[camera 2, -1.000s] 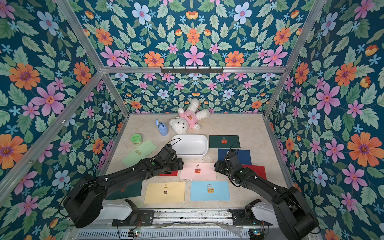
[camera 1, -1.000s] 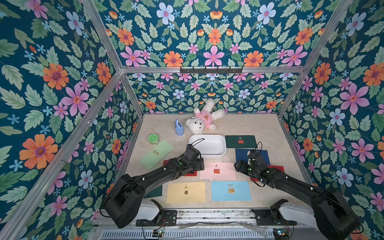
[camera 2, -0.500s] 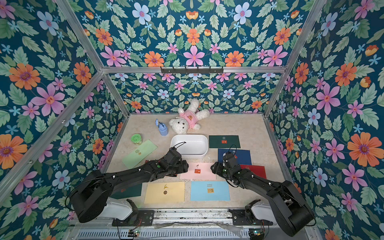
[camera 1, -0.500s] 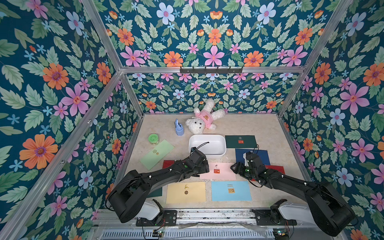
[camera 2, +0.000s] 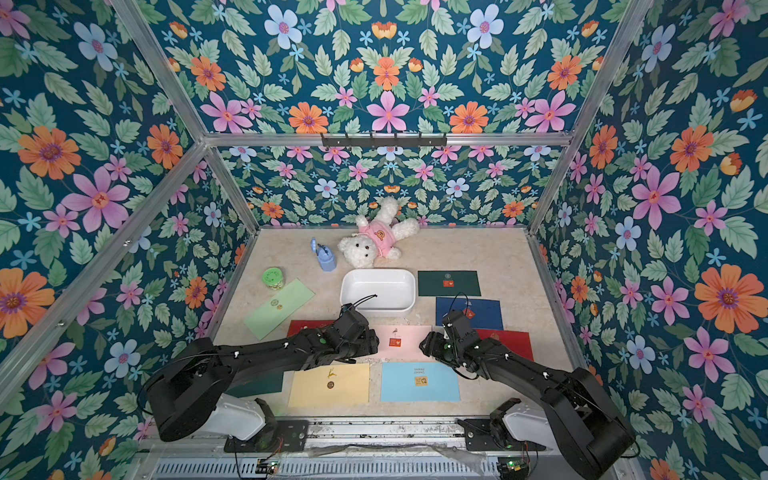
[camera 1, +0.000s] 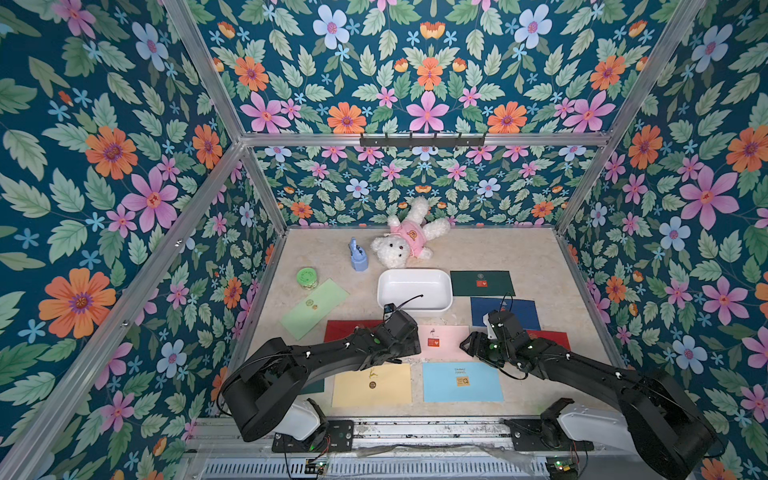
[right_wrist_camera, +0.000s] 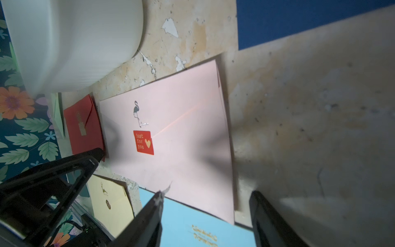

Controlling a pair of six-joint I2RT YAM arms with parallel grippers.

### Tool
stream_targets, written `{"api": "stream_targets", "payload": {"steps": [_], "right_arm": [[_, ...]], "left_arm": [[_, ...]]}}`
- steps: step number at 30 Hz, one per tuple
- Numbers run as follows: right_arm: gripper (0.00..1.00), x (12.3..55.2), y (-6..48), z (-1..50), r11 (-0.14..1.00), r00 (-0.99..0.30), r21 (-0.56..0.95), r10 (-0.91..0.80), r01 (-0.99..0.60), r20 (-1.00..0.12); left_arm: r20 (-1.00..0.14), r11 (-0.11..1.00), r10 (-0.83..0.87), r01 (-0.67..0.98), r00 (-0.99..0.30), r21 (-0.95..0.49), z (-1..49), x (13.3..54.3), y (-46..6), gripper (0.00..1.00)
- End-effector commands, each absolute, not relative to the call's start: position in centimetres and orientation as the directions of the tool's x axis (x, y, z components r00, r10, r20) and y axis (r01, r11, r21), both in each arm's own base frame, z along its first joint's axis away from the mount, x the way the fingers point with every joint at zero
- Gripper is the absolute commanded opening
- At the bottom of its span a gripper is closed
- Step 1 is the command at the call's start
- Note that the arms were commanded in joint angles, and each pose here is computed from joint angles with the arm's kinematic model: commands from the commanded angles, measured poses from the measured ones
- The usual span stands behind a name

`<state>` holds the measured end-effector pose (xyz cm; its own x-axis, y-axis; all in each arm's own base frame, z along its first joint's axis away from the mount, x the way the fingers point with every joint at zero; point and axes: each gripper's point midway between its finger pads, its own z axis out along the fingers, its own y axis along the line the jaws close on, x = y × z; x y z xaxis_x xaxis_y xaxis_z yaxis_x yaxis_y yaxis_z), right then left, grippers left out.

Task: Put the sealed envelopes into the storage box
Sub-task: Pick up the envelope from the center of the board.

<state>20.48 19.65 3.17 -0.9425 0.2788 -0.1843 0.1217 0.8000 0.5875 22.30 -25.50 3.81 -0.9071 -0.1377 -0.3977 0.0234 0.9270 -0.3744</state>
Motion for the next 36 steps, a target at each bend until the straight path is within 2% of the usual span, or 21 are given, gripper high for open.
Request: {"api": "stream_targets", "payload": {"steps": [1, 15, 27, 36], "right_arm": [[0.67, 18.6, 18.9, 2.0, 0.817, -0.954, 0.547, 0.281, 0.182, -0.104], [0.58, 17.8, 19.3, 1.0, 0.792, -0.946, 0.568, 0.316, 0.223, -0.069], [0.38, 18.8, 18.8, 1.6, 0.71, -0.893, 0.655, 0.435, 0.259, -0.118], [0.22, 19.6, 19.2, 1.9, 0.714, -0.891, 0.661, 0.428, 0.234, -0.148]], "left_arm": [[-0.405, 0.921, -0.154, 0.017, -0.902, -0.388, 3.8, 22.5, -25.8, 0.85], [-0.362, 0.914, -0.159, 0.002, -0.919, -0.406, 2.7, 21.8, -26.0, 0.85], [-0.327, 0.907, -0.154, -0.003, -0.932, -0.421, 2.1, 21.2, -26.3, 0.83], [-0.313, 0.91, -0.144, -0.001, -0.939, -0.414, 1.7, 20.9, -26.5, 0.82]]}}
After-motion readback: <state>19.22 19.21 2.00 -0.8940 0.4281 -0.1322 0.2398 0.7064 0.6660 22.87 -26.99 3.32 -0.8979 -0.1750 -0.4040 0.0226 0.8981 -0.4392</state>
